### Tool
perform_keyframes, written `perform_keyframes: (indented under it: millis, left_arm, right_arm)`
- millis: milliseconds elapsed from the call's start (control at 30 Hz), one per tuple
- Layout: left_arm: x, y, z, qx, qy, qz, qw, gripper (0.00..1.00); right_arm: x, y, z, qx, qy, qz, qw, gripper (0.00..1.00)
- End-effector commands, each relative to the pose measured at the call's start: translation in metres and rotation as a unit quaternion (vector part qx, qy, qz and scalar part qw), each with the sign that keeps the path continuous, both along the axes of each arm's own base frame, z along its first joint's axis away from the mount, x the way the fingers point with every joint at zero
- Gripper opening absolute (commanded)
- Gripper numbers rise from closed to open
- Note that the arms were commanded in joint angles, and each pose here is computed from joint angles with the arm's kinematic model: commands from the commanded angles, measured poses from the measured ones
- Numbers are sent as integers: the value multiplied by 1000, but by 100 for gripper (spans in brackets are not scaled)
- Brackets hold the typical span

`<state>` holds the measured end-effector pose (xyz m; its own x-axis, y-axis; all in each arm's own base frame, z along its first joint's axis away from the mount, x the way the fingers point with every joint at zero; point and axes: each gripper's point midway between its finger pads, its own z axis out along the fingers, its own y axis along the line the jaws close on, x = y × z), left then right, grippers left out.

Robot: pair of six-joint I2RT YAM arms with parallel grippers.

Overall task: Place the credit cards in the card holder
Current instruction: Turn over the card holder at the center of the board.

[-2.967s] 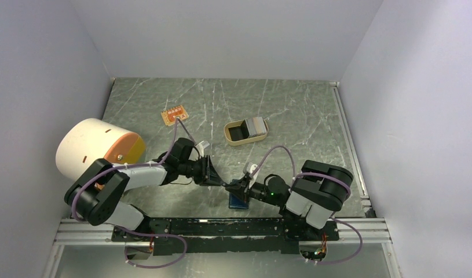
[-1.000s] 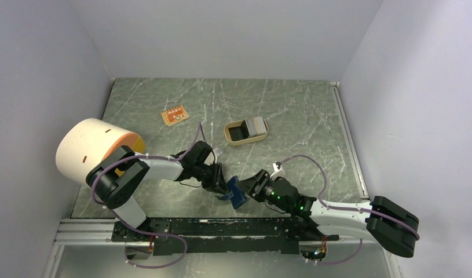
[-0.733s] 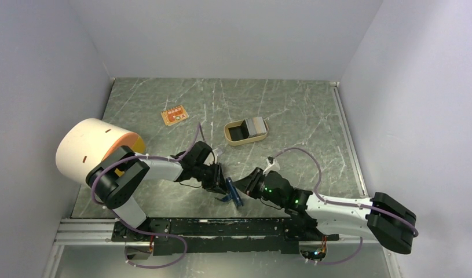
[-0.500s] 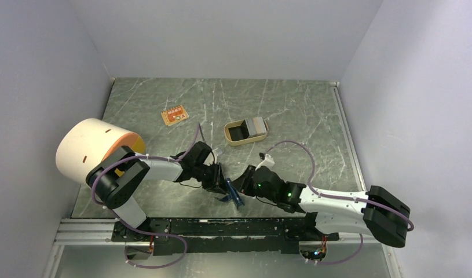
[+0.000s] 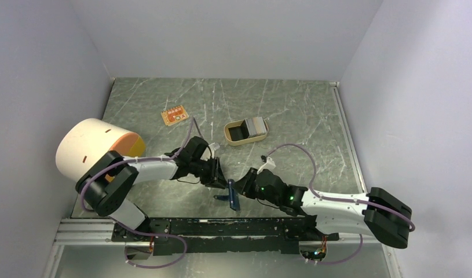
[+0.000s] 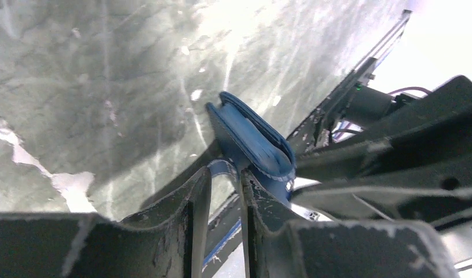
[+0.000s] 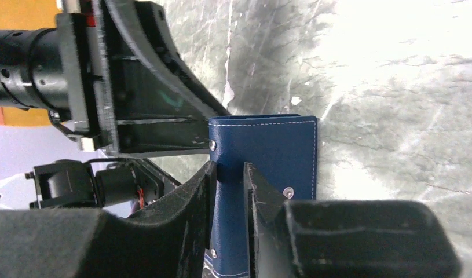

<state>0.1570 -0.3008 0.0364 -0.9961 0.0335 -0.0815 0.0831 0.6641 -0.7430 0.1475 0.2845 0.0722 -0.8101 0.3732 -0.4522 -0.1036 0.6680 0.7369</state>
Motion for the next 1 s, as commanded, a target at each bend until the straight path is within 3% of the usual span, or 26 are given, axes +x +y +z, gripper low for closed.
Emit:
perform_keyframes:
  millis: [0, 233, 367, 700, 967]
  left_arm:
    - [-2, -6, 28, -41, 2, 2, 999, 32]
    - [-9, -21, 56, -135, 9, -14, 991, 36]
    - [-11, -24, 69, -157, 14, -10, 987, 38]
    - [-8, -9, 47, -89, 3, 16, 996, 43]
    - [-5, -6, 30, -59, 2, 17, 998, 47]
  right_arm:
    - [-3, -25, -20, -23, 13, -35, 999, 26]
    - [-8, -23, -26, -10, 14, -21, 1000, 23]
    - [-8, -14, -18, 14, 7, -13, 1000, 23]
    - [-17, -1, -8, 69, -6, 28, 997, 39]
    - [-16, -6, -10, 68, -14, 23, 997, 33]
